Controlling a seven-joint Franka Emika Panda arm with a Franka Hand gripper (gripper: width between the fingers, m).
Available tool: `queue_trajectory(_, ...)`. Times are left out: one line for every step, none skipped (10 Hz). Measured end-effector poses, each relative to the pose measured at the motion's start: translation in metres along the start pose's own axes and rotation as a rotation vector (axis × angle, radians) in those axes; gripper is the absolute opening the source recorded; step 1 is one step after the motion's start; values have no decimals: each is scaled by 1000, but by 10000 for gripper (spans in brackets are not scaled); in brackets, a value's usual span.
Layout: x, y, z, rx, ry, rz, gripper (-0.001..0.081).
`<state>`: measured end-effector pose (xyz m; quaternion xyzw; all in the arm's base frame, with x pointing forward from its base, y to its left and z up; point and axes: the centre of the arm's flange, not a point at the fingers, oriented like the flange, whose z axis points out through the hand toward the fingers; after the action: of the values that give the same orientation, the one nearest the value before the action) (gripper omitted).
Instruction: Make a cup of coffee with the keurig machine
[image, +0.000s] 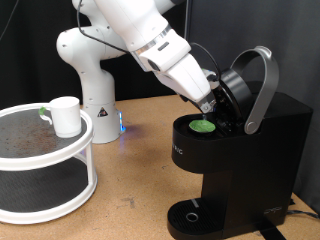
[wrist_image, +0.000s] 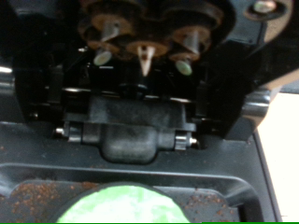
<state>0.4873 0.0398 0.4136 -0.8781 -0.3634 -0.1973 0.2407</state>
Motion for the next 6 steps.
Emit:
queue_trajectory(0,0,2,1,-6,2,807)
queue_trajectory(0,1,1,1,0,8,807)
queue_trajectory(1,2,-4,-1,34,23,807)
queue_trajectory(5,2,-13,0,84,47,807)
queue_trajectory(9,2,-27,5,137,71,807)
queue_trajectory(12,1,-41,23,169,91,807)
